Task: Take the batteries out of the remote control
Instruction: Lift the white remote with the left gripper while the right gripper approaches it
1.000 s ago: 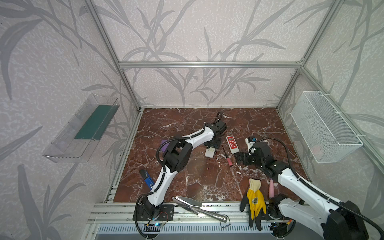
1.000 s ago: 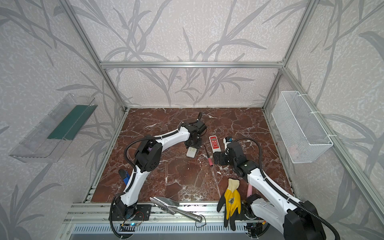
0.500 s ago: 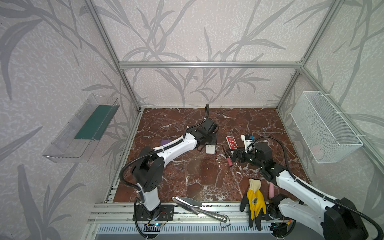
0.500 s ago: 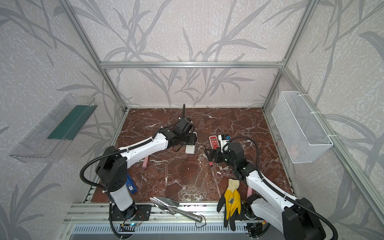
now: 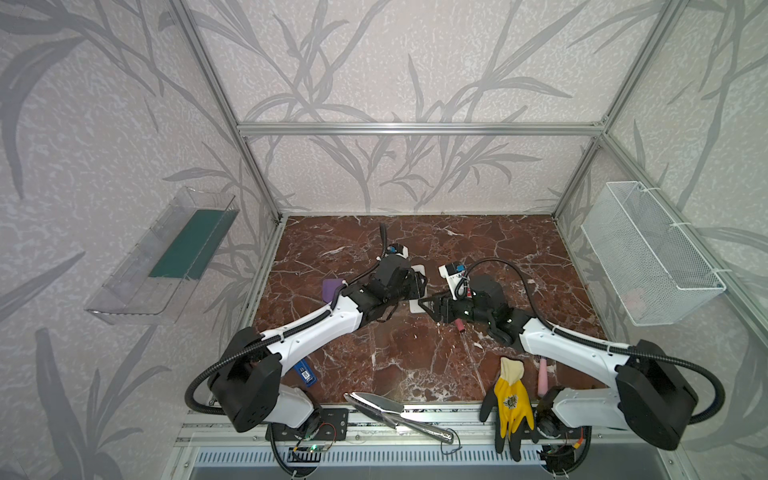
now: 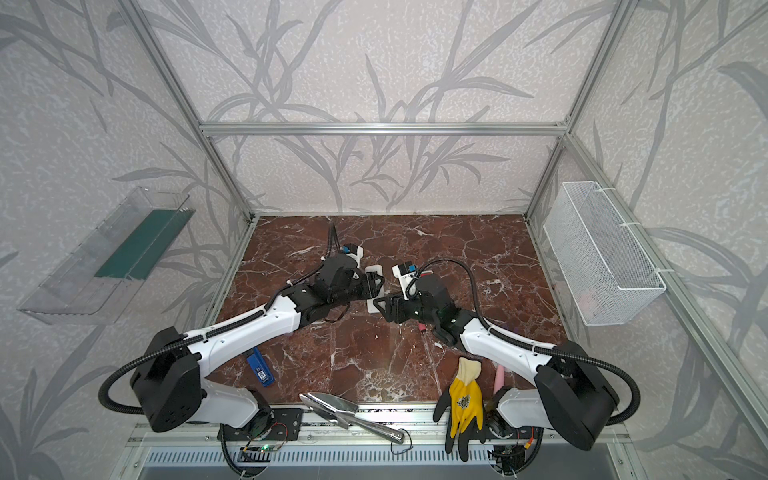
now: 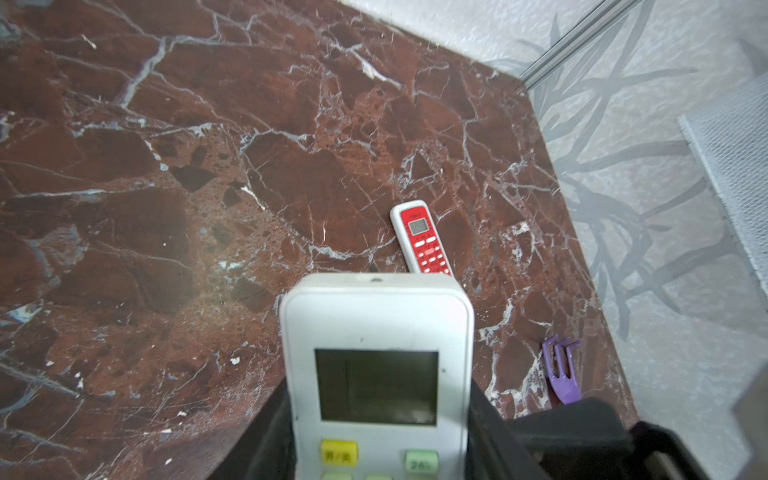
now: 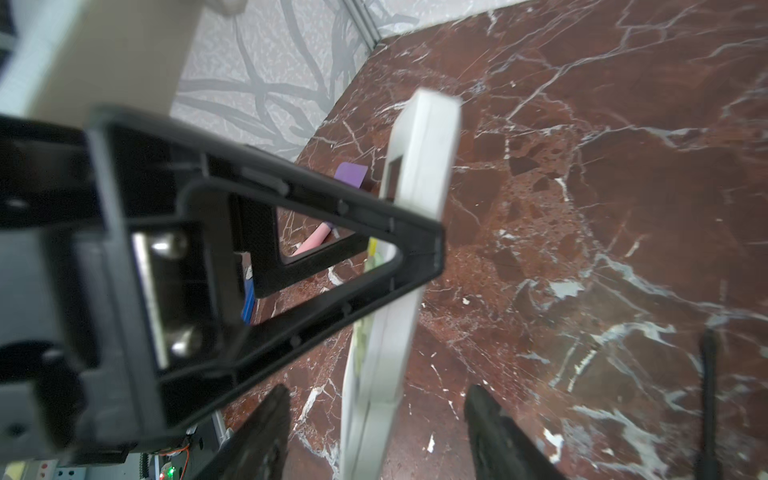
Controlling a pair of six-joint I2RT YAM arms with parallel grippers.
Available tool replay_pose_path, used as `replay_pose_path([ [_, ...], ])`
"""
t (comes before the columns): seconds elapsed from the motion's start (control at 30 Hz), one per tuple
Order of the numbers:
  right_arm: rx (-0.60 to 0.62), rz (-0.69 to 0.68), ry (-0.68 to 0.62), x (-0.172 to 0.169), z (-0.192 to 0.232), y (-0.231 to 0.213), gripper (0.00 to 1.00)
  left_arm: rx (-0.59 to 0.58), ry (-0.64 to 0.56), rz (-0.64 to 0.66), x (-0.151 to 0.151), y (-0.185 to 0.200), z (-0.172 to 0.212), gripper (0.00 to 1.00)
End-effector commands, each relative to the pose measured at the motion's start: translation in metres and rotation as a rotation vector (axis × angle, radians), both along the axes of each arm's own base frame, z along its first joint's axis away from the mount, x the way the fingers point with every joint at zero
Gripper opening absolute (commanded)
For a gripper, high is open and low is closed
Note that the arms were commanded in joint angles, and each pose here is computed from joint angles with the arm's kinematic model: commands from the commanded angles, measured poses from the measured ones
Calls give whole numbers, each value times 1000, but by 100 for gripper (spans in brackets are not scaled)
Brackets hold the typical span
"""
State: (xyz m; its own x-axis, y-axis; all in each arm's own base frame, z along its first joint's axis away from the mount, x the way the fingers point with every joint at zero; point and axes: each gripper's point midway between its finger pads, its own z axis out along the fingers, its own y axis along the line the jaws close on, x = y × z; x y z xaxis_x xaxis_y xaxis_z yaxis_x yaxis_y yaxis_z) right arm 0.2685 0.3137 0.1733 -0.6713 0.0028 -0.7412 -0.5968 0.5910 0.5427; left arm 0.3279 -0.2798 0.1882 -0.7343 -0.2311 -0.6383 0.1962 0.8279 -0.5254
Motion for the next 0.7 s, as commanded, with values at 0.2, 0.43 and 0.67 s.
replay_pose_path([
  [0.2, -44, -1, -55, 4, 6, 36, 43, -40, -84, 52, -2, 15, 29, 46],
  [0.43, -62, -31, -73, 6, 10, 33, 35, 1, -101, 82, -3, 27, 30, 47],
  [0.67, -76, -49, -84, 8, 12, 31, 27, 7, -103, 86, -3, 29, 27, 47],
])
